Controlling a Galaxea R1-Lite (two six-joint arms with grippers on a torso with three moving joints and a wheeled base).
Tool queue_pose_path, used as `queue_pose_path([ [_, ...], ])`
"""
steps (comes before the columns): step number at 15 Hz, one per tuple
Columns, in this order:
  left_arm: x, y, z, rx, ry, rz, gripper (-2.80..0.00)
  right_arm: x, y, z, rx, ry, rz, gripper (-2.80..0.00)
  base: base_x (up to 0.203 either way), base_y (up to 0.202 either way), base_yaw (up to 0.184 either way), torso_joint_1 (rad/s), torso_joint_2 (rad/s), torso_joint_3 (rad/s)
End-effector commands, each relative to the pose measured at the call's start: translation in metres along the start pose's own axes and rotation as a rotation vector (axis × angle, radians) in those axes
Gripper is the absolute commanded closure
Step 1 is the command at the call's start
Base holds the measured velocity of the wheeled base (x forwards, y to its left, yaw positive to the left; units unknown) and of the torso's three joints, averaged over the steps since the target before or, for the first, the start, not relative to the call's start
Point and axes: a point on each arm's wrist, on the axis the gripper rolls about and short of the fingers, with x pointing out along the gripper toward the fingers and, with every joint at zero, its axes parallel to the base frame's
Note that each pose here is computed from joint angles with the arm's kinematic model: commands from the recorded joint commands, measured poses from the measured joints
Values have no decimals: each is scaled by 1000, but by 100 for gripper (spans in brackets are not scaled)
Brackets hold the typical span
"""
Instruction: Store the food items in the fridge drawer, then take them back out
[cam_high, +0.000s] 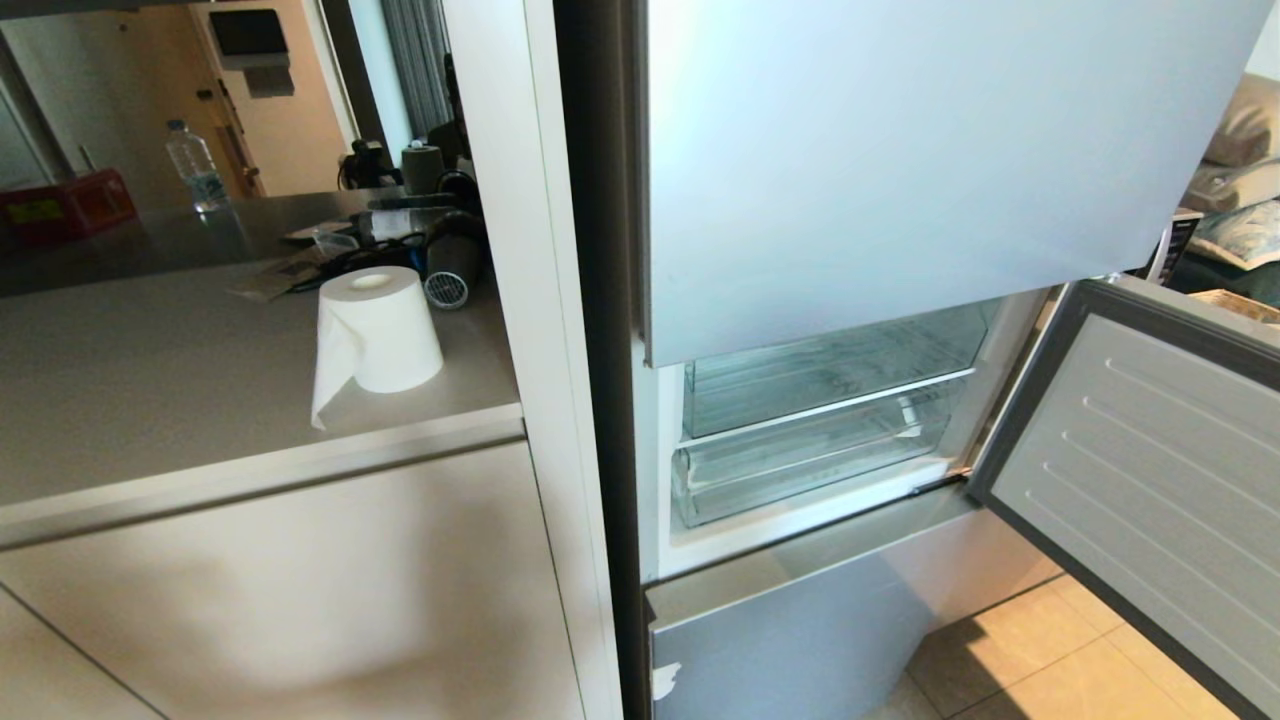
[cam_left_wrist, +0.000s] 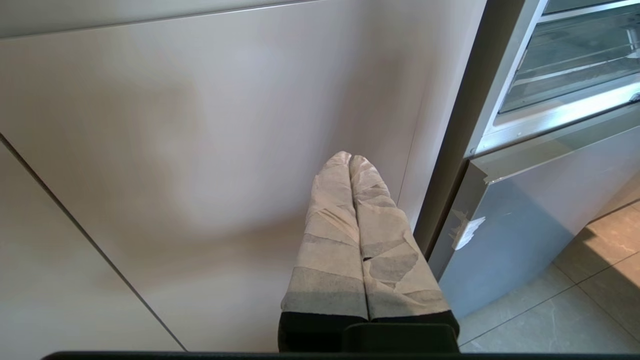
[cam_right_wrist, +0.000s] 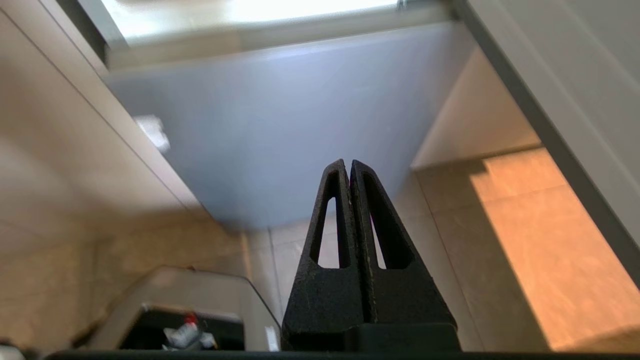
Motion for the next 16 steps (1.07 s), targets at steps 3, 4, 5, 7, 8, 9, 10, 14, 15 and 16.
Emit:
queue_pose_path([
  [3, 0, 0, 0, 0, 0, 0, 0, -4, 0, -5, -44, -41, 1, 0, 0, 0, 0, 0, 0, 0],
  [4, 0, 0, 0, 0, 1, -2, 0, -4, 0, -5, -36, -40, -4, 0, 0, 0, 0, 0, 0, 0],
  [5, 0, 0, 0, 0, 1, -1, 0, -4, 0, -5, -22, -41, -5, 0, 0, 0, 0, 0, 0, 0],
  [7, 0, 0, 0, 0, 1, 0, 0, -4, 0, -4, 0, -46, -2, 0, 0, 0, 0, 0, 0, 0],
  [8, 0, 0, 0, 0, 1, -1, 0, -4, 0, -4, -10, -46, 23, 0, 0, 0, 0, 0, 0, 0],
  [9, 0, 0, 0, 0, 1, 0, 0, -4, 0, -4, -25, -48, 57, 0, 0, 0, 0, 0, 0, 0],
  [10, 0, 0, 0, 0, 1, 0, 0, -4, 0, -4, -29, -49, 64, 0, 0, 0, 0, 0, 0, 0],
  [14, 0, 0, 0, 0, 1, -2, 0, -7, 1, -5, 10, -91, -70, 0, 0, 0, 0, 0, 0, 0],
  [15, 0, 0, 0, 0, 1, -1, 0, -10, 1, -6, 10, -127, -88, 0, 0, 0, 0, 0, 0, 0],
  [16, 0, 0, 0, 0, 1, 0, 0, -14, 2, -8, 1, -178, -93, 0, 0, 0, 0, 0, 0, 0],
])
